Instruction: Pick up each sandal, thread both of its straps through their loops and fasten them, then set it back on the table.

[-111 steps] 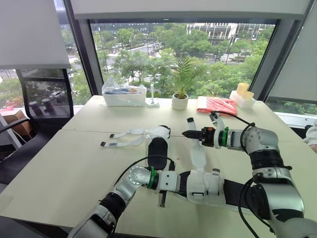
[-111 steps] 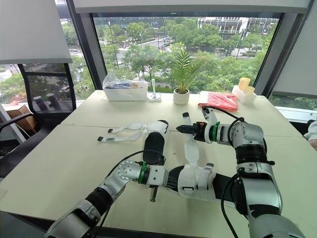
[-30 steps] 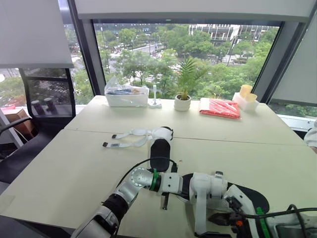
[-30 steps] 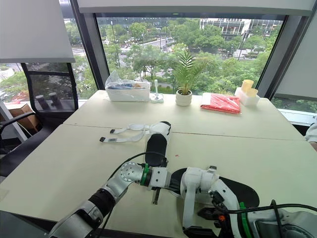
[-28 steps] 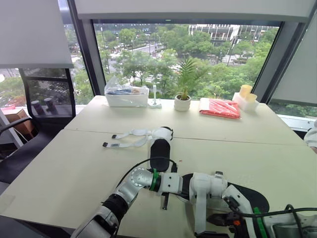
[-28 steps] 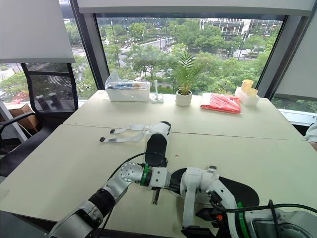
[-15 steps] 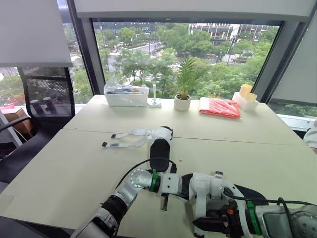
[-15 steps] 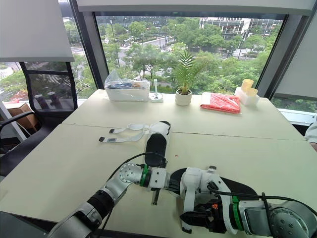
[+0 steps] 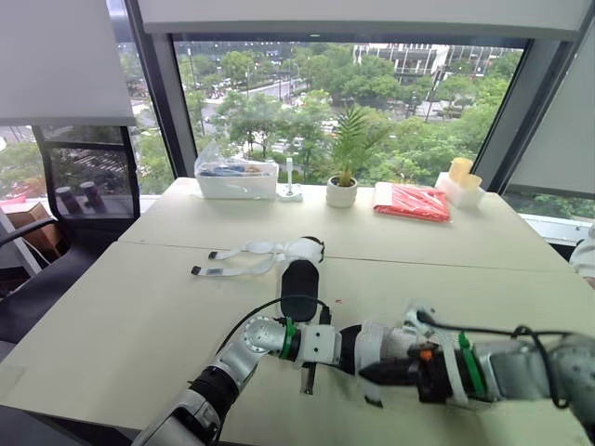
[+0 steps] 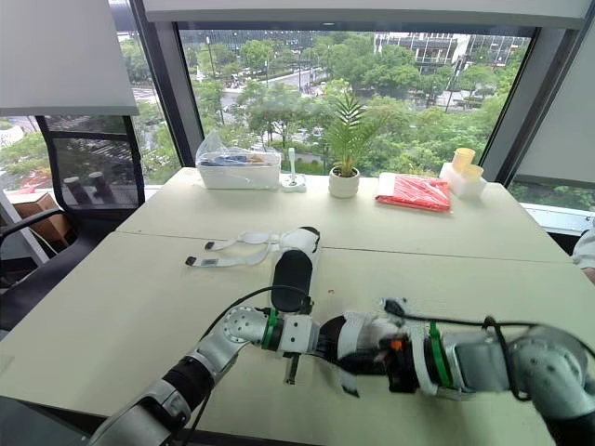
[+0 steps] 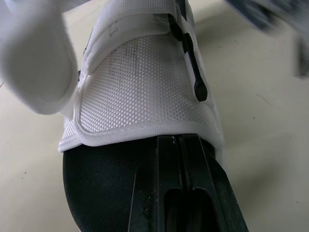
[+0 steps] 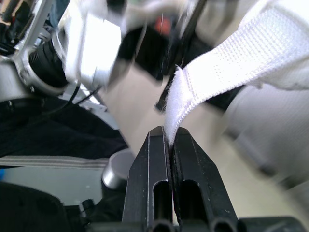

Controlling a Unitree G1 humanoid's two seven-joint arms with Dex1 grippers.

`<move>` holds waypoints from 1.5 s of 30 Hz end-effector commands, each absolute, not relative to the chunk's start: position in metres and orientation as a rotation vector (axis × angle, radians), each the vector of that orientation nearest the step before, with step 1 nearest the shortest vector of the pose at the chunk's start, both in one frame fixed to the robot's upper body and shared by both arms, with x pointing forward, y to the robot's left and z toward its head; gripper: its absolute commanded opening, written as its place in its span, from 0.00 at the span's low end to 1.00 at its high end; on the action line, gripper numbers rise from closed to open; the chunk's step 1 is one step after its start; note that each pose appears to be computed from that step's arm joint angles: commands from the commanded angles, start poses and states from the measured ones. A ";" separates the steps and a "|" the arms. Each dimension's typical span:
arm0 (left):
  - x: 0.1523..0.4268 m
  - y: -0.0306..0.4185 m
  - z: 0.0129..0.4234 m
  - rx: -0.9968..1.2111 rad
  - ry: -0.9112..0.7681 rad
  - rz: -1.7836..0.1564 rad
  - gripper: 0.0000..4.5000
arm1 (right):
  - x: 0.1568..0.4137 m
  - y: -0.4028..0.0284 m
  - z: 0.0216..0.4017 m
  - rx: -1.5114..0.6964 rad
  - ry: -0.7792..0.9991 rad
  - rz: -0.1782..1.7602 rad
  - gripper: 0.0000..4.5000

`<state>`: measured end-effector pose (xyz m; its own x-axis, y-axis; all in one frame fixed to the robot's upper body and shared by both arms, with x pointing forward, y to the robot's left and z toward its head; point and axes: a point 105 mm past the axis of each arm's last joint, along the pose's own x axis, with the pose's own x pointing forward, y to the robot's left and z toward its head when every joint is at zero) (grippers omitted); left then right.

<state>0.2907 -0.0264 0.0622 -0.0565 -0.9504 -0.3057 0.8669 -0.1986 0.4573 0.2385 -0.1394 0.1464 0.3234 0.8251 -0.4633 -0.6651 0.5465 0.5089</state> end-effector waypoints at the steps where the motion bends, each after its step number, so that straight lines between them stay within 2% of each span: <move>1: 0.277 -0.002 -0.001 0.693 0.143 -1.710 0.00 | 0.258 -0.146 0.160 0.288 0.729 0.970 0.01; 4: 0.275 -0.003 -0.001 0.687 0.141 -1.713 0.00 | 0.277 -0.153 0.158 0.302 0.731 0.913 0.01; 12: 0.274 -0.001 -0.003 0.693 0.145 -1.712 0.00 | 0.289 -0.168 0.137 0.295 0.806 0.850 0.01; 34: 0.273 -0.001 -0.003 0.690 0.144 -1.712 0.00 | 0.267 -0.162 0.118 0.069 0.845 0.930 0.01; 45: 0.273 0.000 -0.002 0.690 0.144 -1.717 0.00 | 0.259 -0.153 0.123 -0.075 0.741 0.993 0.01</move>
